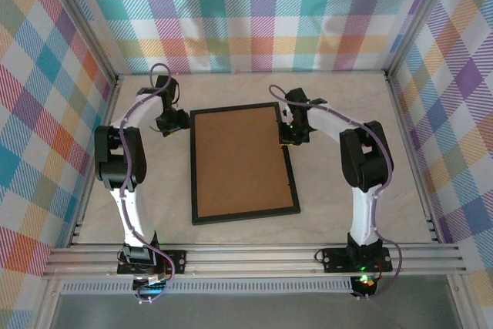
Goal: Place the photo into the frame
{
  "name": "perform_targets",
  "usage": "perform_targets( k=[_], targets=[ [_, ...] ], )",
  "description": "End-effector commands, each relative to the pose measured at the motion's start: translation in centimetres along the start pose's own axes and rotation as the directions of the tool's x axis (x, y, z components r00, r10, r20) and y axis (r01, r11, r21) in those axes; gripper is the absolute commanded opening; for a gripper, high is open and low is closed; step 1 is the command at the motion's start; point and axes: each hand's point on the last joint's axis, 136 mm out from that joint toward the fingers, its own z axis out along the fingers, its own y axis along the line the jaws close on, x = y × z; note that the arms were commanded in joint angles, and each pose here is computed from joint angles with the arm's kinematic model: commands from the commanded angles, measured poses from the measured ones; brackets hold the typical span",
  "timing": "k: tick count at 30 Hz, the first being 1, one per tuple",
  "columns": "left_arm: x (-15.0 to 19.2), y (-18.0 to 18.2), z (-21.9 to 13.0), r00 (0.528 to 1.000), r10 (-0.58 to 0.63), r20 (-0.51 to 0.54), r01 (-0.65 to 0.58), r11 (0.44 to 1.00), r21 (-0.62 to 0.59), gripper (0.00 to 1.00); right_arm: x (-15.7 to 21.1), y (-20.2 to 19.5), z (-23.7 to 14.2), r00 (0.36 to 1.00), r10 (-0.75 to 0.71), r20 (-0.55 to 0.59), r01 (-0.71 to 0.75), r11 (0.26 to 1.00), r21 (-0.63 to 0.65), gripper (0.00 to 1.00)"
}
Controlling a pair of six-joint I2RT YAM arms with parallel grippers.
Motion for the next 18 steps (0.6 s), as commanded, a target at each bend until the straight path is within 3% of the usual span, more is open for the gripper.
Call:
perform_targets(
  k=[1,6,12,18],
  targets=[
    [0.8,0.5,0.2,0.999,0.009,-0.052,-0.009,1.000,-0.006,0.55,3.2,-0.4,0.6,0.991,0.099,-0.090,-0.102,0.994,-0.025,0.18],
    [1.2,-0.4,0.9,0.997,-0.010,-0.071,0.013,0.999,0.045,0.56,4.0,1.9,-0.8,0.987,0.131,-0.095,-0.145,0.977,-0.156,0.22],
    [1.4,-3.0,2.2,0.996,-0.004,-0.094,0.017,0.990,0.140,0.59,0.8,0.3,-2.2,0.998,0.066,0.009,-0.065,0.997,-0.036,0.45],
    [1.3,-5.1,3.5,0.995,-0.013,-0.103,0.033,0.981,0.192,0.63,-2.1,-0.8,-1.4,0.999,0.020,0.046,-0.022,0.998,0.053,0.50]
  ],
)
